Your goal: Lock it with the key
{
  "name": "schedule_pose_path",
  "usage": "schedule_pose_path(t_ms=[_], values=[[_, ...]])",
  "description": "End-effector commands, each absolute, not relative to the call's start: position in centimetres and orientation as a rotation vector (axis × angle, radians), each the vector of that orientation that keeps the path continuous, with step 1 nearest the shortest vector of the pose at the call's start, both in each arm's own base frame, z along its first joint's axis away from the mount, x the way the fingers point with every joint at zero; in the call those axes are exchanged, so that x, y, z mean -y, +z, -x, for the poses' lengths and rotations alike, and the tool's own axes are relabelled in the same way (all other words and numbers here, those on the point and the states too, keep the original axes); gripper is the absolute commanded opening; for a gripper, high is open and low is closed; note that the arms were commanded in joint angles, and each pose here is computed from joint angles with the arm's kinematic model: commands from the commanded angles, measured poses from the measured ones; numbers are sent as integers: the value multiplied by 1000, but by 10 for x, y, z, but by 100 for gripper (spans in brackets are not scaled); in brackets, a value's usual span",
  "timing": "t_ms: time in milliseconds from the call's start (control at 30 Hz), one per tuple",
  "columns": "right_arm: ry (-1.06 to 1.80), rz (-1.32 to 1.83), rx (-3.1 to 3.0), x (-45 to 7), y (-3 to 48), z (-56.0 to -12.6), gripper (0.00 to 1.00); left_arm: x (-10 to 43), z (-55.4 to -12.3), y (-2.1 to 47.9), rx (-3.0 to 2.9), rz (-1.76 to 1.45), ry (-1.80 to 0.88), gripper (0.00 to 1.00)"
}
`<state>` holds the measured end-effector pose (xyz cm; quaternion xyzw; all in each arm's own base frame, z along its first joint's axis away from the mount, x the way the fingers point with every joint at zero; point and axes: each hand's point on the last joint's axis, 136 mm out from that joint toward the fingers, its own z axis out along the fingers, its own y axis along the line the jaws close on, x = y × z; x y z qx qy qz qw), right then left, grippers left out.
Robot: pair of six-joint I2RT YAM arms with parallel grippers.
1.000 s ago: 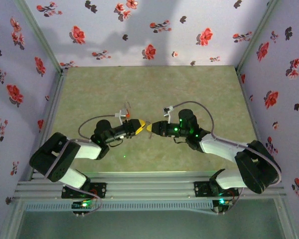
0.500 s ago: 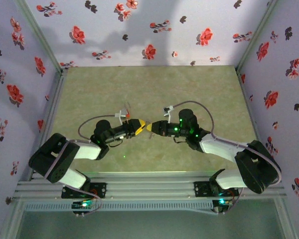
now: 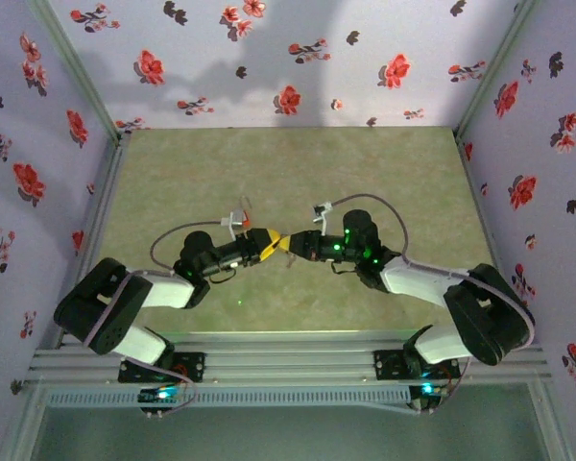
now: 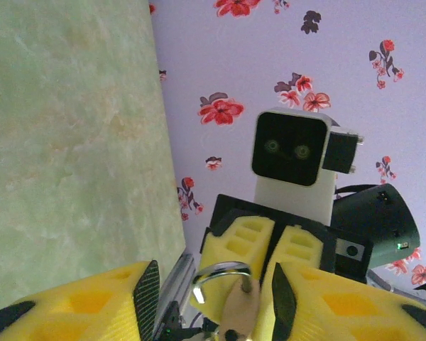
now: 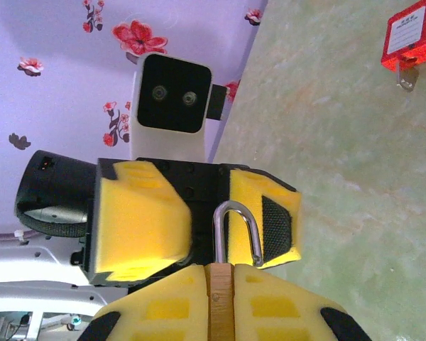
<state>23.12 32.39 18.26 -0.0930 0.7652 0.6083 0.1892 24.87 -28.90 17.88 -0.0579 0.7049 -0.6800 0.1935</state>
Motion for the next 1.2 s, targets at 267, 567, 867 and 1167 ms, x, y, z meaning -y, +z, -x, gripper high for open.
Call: schedule_pose_path(t_ms=[267, 567, 867, 1167], values=[[1756, 298, -2114, -328, 188, -225, 0, 286, -253, 205, -1882, 89, -1905, 48], [1735, 294, -2133, -328, 186, -226, 0, 285, -252, 211, -1867, 75, -1909, 42], [1696, 316, -2141, -325, 189, -226, 0, 282, -248, 211, -1872, 62, -1907, 30], [1695, 331, -2131, -324, 195, -223, 0, 281, -250, 206, -1897, 59, -1887, 21]])
